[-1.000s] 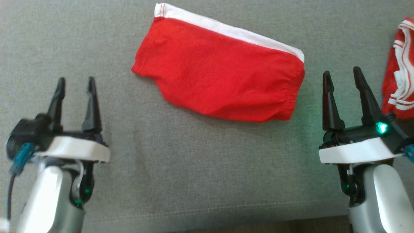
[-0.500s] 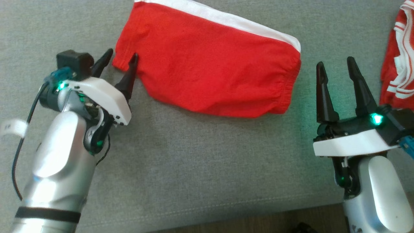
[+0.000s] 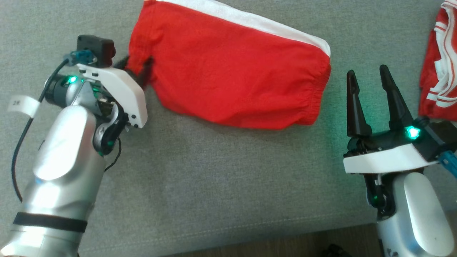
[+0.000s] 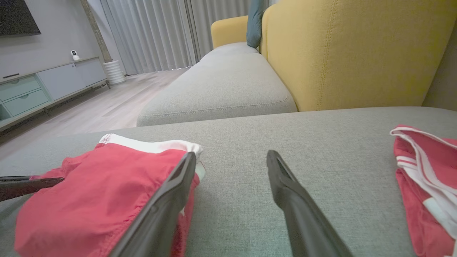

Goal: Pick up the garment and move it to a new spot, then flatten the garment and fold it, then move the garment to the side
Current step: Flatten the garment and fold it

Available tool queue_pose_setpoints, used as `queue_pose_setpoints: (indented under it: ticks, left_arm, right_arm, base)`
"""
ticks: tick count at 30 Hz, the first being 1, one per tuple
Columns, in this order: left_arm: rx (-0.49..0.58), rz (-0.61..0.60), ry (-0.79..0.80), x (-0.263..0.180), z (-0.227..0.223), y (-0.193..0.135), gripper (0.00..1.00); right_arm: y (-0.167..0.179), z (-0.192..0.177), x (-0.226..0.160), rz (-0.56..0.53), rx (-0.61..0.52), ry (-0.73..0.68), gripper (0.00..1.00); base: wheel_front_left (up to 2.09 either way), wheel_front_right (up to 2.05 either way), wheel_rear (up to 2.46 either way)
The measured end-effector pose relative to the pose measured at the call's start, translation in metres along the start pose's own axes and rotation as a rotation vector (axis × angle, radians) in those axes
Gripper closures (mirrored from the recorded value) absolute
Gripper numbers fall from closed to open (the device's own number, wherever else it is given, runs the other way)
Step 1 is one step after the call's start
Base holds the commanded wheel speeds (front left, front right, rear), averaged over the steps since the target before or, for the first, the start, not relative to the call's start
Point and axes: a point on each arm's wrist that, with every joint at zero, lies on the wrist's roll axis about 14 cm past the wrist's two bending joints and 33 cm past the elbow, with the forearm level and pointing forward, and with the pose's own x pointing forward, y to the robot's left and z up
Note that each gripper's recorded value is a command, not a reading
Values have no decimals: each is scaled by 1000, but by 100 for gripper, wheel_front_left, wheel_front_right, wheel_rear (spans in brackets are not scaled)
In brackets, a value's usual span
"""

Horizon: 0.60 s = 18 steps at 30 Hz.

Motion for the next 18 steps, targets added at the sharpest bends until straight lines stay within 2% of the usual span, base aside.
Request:
queue_pose_setpoints:
  ticks: [7, 13, 18]
  left_arm:
    - [-1, 37, -66, -12, 1, 0, 100]
    - [-103, 93, -108, -50, -19, -2, 100]
    - [-191, 144, -91, -86, -45, -4, 100]
  right_arm:
    - [2, 9, 2, 7, 0, -23, 0]
    - [4, 21, -2, 9, 0, -50, 0]
    - [8, 15, -19, 9, -2, -8, 0]
  base:
    - [0, 0, 0]
    - [0, 0, 0]
    - [0, 0, 0]
